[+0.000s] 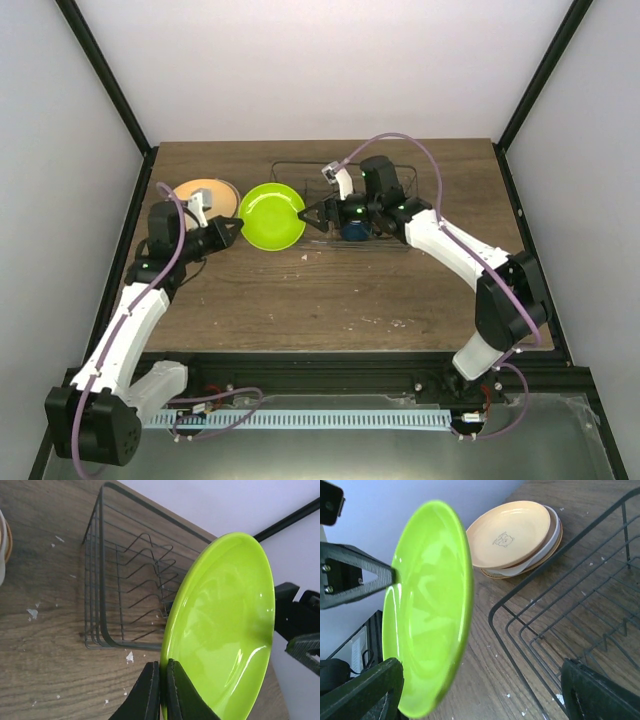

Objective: Load the mixed dishes into the dish rack

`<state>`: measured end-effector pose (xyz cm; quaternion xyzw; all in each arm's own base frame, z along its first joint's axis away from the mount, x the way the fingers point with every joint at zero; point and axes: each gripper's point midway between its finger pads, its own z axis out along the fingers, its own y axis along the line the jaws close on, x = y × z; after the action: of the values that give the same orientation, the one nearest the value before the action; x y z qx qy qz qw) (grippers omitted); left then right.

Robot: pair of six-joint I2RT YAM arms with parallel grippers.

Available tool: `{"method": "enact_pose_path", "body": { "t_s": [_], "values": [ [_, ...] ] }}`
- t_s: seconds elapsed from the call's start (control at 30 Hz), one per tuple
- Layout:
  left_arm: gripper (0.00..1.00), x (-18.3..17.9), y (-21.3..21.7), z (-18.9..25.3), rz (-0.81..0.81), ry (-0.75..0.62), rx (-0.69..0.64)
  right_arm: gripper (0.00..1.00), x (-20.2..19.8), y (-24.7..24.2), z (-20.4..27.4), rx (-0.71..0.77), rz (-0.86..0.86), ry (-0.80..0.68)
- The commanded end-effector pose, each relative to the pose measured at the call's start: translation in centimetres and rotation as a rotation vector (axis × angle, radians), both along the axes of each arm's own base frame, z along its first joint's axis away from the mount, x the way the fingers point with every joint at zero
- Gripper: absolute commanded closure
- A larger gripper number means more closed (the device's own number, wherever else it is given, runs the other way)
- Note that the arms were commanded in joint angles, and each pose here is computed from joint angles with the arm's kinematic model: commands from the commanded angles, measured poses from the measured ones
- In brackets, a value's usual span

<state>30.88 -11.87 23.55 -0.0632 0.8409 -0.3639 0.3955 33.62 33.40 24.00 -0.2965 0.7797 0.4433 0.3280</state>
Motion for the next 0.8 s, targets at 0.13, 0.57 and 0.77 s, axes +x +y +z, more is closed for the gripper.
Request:
{"method": "enact_pose_path", "body": {
  "t_s": [0.13,0.57,0.77],
  "values": [
    [1.0,-0.9,-2.7,-0.3,-0.072,-0.02,-0.013,0.18,0.6,1.8,1.9,0.051,0.051,-0.046],
    [1.0,-0.7,-4.5,0.1,-0.106,-0.033,-0.04,0.74,-0.4,3.1,1.3,0.07,0.114,-0.016],
    [1.0,-0.3,-4.3,-1.1,-0.091,-0.011,-0.022,0.99,0.1,2.5,1.4,0.014,0.085,-0.058]
  ]
}}
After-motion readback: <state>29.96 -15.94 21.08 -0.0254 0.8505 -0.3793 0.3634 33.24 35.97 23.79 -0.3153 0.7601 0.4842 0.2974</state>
